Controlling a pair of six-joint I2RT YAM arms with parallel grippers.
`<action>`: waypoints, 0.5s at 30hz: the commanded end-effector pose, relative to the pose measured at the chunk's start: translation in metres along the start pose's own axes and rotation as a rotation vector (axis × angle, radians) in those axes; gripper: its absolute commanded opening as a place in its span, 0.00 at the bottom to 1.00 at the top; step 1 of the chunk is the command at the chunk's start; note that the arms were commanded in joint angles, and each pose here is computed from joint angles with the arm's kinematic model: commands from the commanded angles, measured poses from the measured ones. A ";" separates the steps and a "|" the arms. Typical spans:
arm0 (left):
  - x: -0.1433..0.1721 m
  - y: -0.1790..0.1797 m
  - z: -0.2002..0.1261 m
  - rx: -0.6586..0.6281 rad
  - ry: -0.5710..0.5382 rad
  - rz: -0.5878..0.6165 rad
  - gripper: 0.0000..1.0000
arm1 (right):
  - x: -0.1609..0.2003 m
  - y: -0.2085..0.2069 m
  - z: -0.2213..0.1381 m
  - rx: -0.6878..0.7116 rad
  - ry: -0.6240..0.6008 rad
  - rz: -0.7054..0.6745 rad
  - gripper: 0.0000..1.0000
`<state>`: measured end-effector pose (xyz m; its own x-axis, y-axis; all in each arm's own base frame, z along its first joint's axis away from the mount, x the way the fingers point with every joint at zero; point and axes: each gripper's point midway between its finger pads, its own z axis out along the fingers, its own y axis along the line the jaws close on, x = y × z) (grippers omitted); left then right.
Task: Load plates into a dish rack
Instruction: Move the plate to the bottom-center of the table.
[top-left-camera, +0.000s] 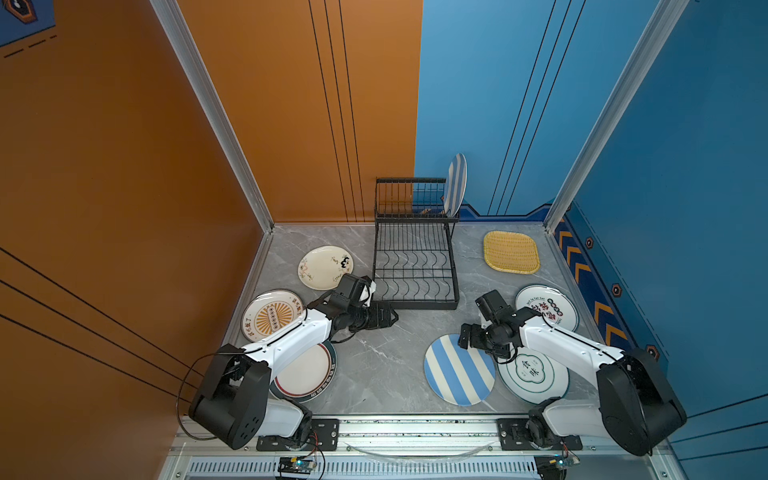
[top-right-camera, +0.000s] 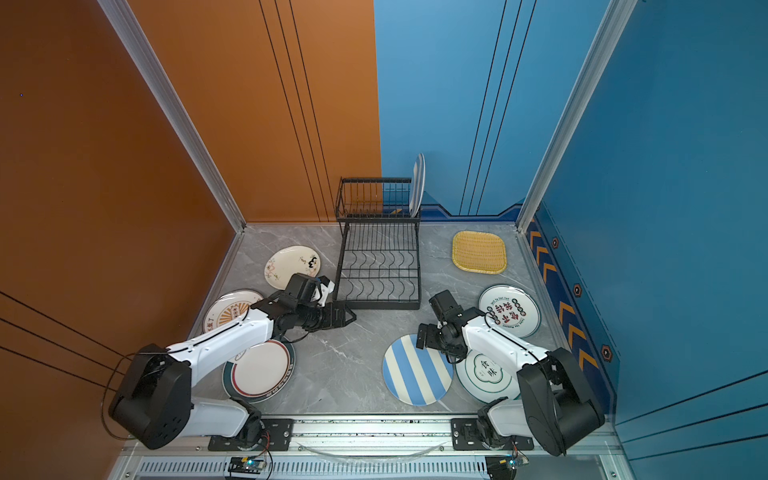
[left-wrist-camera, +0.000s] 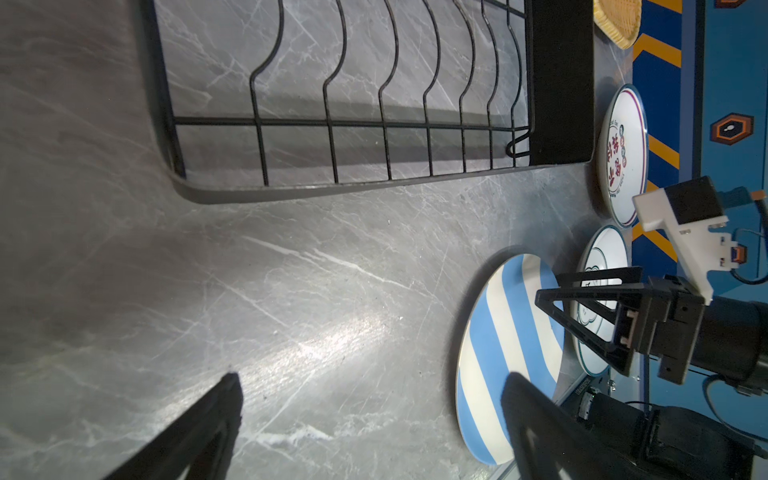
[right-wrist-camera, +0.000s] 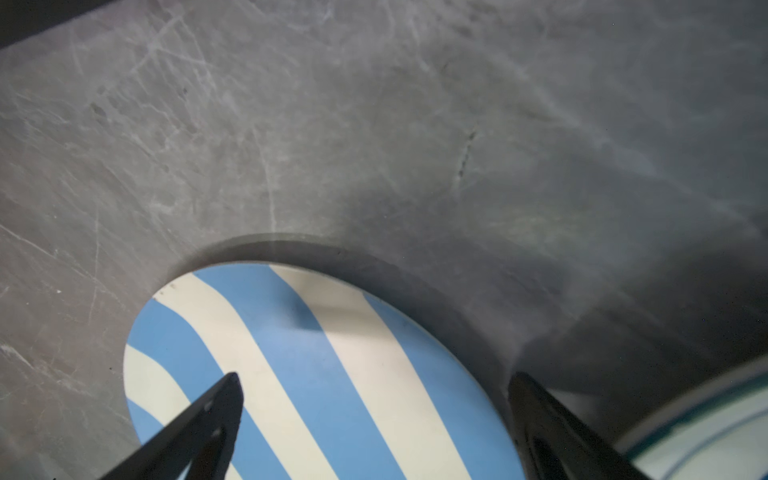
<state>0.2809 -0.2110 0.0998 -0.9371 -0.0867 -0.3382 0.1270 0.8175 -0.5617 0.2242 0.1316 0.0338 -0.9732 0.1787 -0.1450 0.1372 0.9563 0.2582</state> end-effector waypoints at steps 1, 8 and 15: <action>0.009 0.003 -0.001 -0.008 0.023 0.009 0.98 | 0.009 0.003 0.005 -0.019 0.031 -0.014 1.00; 0.011 0.005 -0.002 -0.015 0.029 0.007 0.98 | 0.012 0.030 0.009 -0.133 0.053 -0.010 1.00; 0.015 0.006 0.000 -0.007 0.050 0.002 0.98 | 0.011 0.036 0.007 -0.134 0.058 -0.035 1.00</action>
<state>0.2779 -0.2096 0.0964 -0.9416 -0.0843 -0.3260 0.1198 0.8209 -0.5584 0.2232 0.1694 0.0357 -0.9832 0.1328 -0.1249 0.0745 0.9181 0.3893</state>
